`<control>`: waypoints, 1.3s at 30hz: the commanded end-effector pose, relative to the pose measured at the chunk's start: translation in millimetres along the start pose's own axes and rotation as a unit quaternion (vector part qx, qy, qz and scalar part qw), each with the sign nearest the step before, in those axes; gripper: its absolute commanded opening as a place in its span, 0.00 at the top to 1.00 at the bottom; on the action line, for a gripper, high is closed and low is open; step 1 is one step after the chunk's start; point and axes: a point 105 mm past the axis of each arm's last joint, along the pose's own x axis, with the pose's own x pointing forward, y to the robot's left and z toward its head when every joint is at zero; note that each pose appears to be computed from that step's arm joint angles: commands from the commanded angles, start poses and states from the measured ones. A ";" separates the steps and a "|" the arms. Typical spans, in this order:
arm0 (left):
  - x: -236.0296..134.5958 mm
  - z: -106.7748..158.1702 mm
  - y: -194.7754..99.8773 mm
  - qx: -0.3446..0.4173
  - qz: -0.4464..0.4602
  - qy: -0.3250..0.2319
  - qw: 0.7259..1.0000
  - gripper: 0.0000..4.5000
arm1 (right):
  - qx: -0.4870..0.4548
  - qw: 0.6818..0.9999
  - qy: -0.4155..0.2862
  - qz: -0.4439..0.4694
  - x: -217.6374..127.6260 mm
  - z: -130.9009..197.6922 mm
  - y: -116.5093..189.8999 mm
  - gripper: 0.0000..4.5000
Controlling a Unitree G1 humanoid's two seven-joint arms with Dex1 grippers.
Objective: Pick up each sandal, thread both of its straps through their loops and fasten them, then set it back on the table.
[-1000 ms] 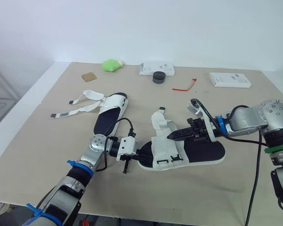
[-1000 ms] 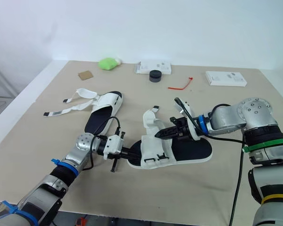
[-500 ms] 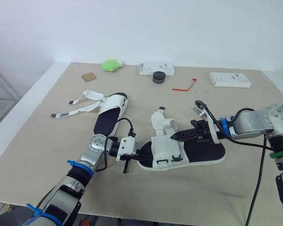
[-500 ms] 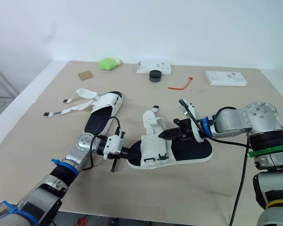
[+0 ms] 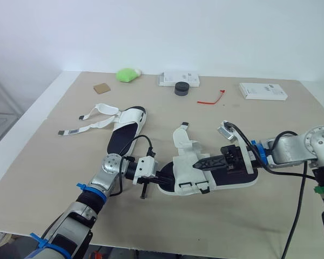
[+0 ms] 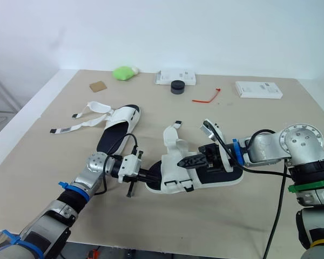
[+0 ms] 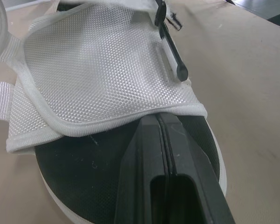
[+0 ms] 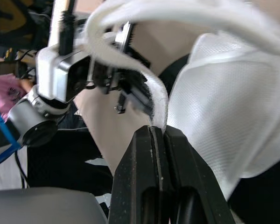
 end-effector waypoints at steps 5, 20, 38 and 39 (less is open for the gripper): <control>-10.4 -73.2 -56.6 -0.145 -0.057 0.121 0.980 1.00 | -0.105 0.990 0.036 -0.082 6.7 -23.4 -12.2 0.96; -8.9 -69.5 -54.2 -0.142 -0.063 0.118 0.981 1.00 | -0.149 0.988 0.021 -0.027 -11.6 -24.5 0.8 0.50; -8.0 -69.2 -54.1 -0.142 -0.066 0.118 0.981 1.00 | -0.210 0.977 0.015 -0.016 -38.7 -63.6 2.5 0.21; -8.0 -68.9 -54.0 -0.142 -0.066 0.118 0.981 1.00 | -0.214 0.977 0.015 -0.019 -35.6 -66.1 -0.2 0.21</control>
